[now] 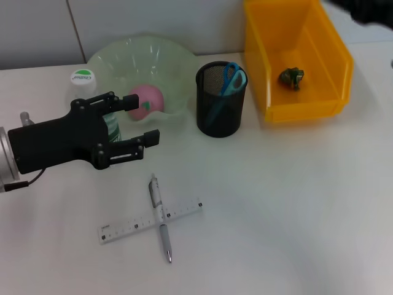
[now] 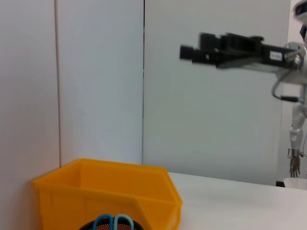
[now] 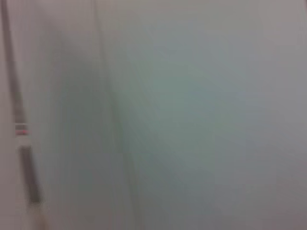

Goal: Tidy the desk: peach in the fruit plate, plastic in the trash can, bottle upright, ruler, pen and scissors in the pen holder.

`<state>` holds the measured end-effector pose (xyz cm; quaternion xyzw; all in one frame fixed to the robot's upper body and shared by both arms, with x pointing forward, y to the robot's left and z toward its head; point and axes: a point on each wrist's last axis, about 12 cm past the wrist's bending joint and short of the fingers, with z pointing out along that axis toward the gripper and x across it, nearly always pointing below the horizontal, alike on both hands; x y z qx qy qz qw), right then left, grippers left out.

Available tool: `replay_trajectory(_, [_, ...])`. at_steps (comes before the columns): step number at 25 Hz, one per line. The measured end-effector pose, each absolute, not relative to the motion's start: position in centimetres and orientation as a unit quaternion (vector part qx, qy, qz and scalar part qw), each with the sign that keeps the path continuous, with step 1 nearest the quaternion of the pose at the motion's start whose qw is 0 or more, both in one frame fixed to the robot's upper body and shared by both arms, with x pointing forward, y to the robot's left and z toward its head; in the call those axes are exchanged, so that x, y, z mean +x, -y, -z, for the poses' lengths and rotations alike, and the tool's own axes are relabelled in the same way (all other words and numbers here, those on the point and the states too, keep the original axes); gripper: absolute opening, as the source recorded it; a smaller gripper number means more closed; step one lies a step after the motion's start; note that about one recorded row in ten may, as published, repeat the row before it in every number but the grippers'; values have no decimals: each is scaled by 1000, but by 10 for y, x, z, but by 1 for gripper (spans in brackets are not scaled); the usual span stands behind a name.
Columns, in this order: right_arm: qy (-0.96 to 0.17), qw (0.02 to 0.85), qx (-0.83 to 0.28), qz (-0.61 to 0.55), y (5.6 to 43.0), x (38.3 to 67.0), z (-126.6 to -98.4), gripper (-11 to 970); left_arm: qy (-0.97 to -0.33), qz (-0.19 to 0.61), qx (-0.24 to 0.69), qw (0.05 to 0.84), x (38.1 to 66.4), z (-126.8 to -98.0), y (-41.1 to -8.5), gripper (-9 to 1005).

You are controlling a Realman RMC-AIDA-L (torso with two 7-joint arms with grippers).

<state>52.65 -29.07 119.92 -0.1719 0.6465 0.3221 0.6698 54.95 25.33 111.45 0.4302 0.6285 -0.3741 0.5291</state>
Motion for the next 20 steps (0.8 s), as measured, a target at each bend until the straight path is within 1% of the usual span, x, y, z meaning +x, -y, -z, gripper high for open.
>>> replay_trajectory(4, [-665,589,-189,-420,314,529,-1183,707,-629,382,428,525,548,-1114,-252,792])
replay_trajectory(6, [-674,557,-202,-441,322,528,-1176,741,-629,389,426,521,548,-1116,-251,792])
replay_trajectory(9, [-693,513,-231,-450,330,522,-1160,792,-629,397,425,515,548,-1117,-250,792])
replay_trajectory(11, [-705,494,-260,-438,335,516,-1148,791,-630,400,424,513,548,-1118,-250,792])
replay_trajectory(16, [-700,501,-267,-434,344,508,-1144,787,-638,409,417,502,550,-1121,-248,792])
replay_trajectory(20, [-696,496,-305,-421,346,501,-1140,785,-651,414,418,479,553,-1121,-244,792])
